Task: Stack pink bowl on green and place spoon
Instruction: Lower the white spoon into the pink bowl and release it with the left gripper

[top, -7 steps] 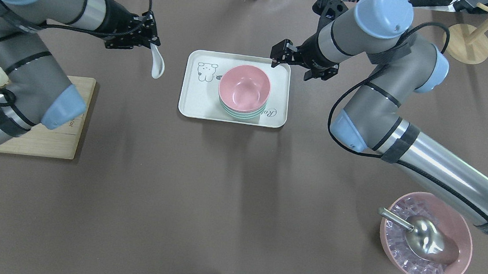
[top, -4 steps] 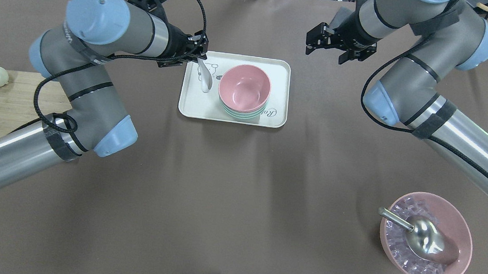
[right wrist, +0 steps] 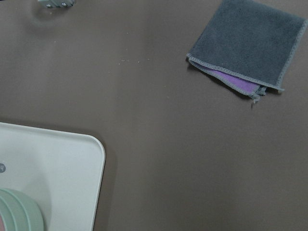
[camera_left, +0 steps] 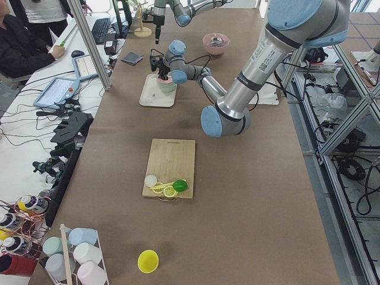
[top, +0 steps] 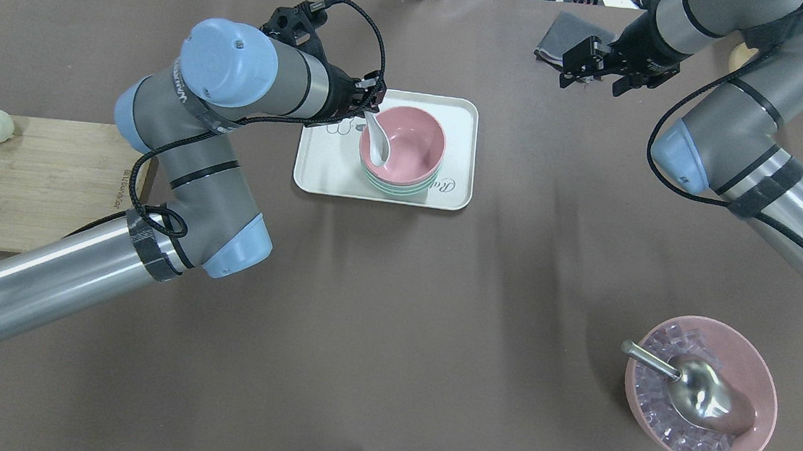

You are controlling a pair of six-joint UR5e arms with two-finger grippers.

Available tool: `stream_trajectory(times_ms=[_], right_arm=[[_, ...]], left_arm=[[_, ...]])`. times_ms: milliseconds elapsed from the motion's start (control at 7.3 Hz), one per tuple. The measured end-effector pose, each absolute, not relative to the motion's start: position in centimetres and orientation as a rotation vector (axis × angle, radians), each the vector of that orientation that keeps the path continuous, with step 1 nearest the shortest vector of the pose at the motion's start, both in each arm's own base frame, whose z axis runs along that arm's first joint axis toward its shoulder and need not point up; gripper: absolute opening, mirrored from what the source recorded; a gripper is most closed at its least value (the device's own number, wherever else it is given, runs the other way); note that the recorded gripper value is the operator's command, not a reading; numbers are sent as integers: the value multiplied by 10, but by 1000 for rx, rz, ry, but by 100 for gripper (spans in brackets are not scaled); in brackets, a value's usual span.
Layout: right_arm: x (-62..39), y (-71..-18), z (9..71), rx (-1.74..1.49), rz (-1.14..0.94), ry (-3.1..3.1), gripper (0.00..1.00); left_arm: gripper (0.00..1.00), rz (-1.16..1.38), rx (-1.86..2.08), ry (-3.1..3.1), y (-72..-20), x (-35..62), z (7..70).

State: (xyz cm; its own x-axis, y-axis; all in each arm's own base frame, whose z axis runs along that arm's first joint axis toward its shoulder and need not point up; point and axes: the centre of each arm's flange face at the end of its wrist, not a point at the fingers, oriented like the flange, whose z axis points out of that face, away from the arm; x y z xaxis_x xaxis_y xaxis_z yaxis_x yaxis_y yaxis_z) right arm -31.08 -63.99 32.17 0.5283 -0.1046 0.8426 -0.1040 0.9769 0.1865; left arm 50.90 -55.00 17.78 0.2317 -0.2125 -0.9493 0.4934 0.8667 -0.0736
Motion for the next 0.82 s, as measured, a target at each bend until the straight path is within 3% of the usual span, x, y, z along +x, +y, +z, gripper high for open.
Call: stream_trajectory(times_ms=[274,411,548,822], right_arm=[[-308,-641,323,226,0,-1015,100],[-307,-641,323,227,1,-1015,100],[-306,-642,324,227,2,-1015,100],[-304,-643,325,227,6,-1013,100]], left_arm=[[3,-490,269,1250,-551,524,169],[76,-488,277,1254,-550,532,165],[98,-485,284,1257,-551,538,160],[98,-472,296,1263,-551,540,153]])
